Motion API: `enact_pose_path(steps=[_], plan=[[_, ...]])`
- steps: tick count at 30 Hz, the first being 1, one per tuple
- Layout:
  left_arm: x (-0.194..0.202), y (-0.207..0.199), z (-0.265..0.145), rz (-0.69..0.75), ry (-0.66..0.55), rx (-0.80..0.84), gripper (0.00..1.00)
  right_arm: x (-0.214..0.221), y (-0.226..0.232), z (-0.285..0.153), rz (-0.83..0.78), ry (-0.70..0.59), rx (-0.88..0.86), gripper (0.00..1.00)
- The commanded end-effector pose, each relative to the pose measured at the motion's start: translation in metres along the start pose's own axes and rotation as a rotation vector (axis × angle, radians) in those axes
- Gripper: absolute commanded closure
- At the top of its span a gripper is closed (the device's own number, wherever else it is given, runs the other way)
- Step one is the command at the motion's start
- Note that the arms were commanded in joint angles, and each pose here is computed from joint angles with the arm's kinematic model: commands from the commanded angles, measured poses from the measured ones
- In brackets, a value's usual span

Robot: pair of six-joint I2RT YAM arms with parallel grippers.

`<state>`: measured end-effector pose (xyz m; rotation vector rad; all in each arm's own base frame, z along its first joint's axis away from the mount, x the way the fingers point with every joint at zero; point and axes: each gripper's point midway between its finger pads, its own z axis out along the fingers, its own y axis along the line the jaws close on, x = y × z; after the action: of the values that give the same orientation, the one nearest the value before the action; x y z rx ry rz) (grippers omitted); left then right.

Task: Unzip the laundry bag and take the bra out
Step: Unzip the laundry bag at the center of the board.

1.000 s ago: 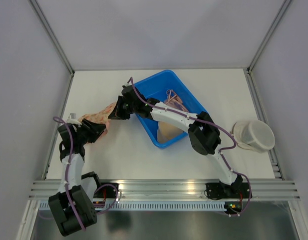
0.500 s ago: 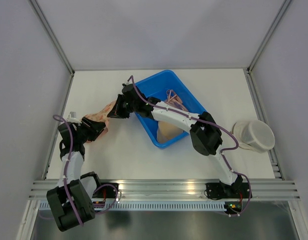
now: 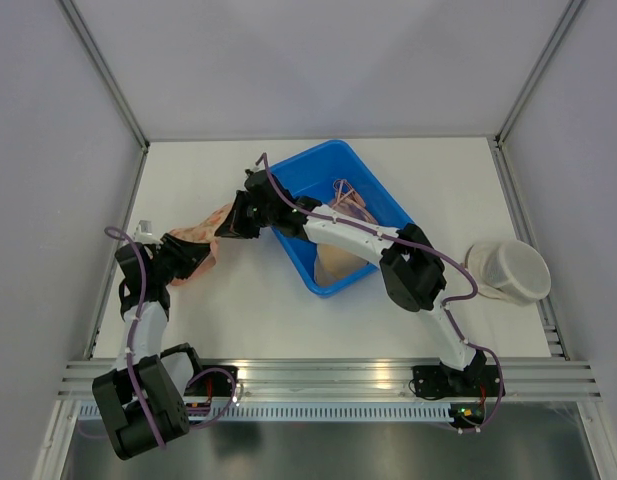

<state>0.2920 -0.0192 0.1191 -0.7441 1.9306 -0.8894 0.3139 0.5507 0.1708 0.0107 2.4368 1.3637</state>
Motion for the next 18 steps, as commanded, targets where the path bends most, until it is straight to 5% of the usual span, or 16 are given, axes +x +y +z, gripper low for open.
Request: enact_pose_path(steps=[1,18], plan=[[-0.0072,-0.0113,0.0011,0.022,-0.023,0.058,0.66,0.0007,0.0442,-0.0217,-0.022,-0.006,-0.107,0.99],[-0.01,-0.0142,-0.0011,0.014,-0.024,0.044,0.93,0.0039,0.0403,-0.0201,-0.022,-0.003,-0.1,1.0]])
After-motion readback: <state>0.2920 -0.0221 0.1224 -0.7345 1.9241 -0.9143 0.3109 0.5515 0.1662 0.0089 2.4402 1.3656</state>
